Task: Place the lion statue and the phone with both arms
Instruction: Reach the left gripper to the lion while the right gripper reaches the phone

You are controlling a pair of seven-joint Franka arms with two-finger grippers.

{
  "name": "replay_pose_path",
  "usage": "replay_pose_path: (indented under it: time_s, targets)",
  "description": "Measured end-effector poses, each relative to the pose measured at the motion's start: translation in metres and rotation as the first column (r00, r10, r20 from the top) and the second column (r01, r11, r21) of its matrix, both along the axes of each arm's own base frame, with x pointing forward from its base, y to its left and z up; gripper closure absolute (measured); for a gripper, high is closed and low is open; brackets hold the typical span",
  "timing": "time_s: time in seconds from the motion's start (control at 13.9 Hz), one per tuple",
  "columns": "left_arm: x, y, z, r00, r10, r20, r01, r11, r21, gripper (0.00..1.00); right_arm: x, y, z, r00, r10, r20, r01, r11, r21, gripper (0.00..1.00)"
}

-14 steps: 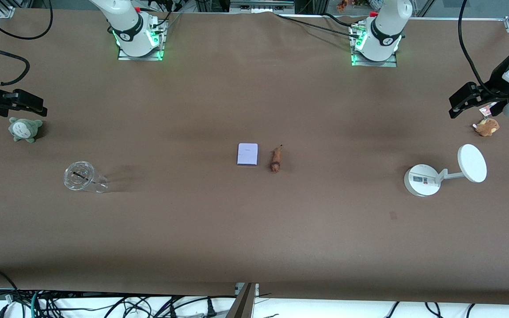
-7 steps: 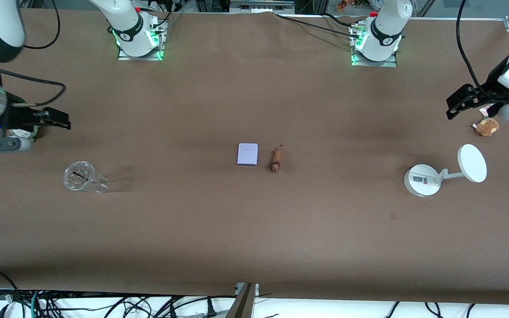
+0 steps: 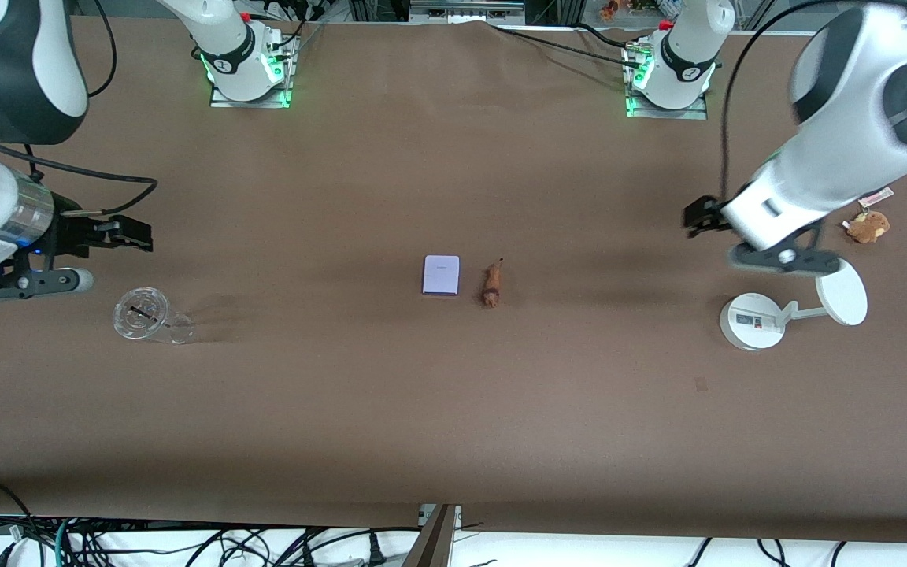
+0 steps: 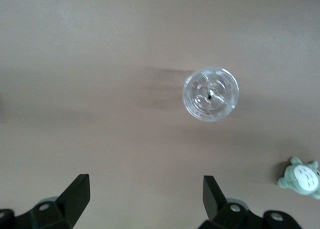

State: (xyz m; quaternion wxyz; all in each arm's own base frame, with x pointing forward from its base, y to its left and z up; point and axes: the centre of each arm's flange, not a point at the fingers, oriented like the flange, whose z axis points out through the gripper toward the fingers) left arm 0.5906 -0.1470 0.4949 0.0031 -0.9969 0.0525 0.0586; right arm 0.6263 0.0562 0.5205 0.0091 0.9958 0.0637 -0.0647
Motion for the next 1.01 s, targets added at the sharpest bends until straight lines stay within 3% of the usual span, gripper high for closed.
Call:
replay_pose_path:
  time_s: [0.29, 0.5, 0.72, 1.01]
  targets:
    - [0.014, -0.087, -0.061, 0.993, 0.109, 0.053, -0.106, 0.992, -0.062, 0.0, 0.023, 0.018, -0.041, 0.999, 0.022, 0.026, -0.022, 1.0, -0.001, 0.0]
    - [0.0, -0.175, -0.114, 0.978, 0.196, 0.067, -0.187, 0.976, -0.113, 0.0, 0.044, 0.039, -0.093, 0.999, 0.019, 0.046, -0.02, 0.999, 0.028, 0.0]
    - [-0.015, -0.223, -0.161, 0.984, 0.167, 0.063, -0.157, 0.979, -0.132, 0.0, 0.051, 0.057, -0.118, 0.997, -0.056, 0.048, 0.055, 0.998, 0.03, 0.0]
    - [-0.034, -0.259, -0.218, 0.993, 0.066, 0.098, -0.06, 0.996, -0.068, 0.0, 0.051, 0.097, -0.14, 0.994, -0.087, 0.061, 0.085, 0.996, 0.029, 0.0]
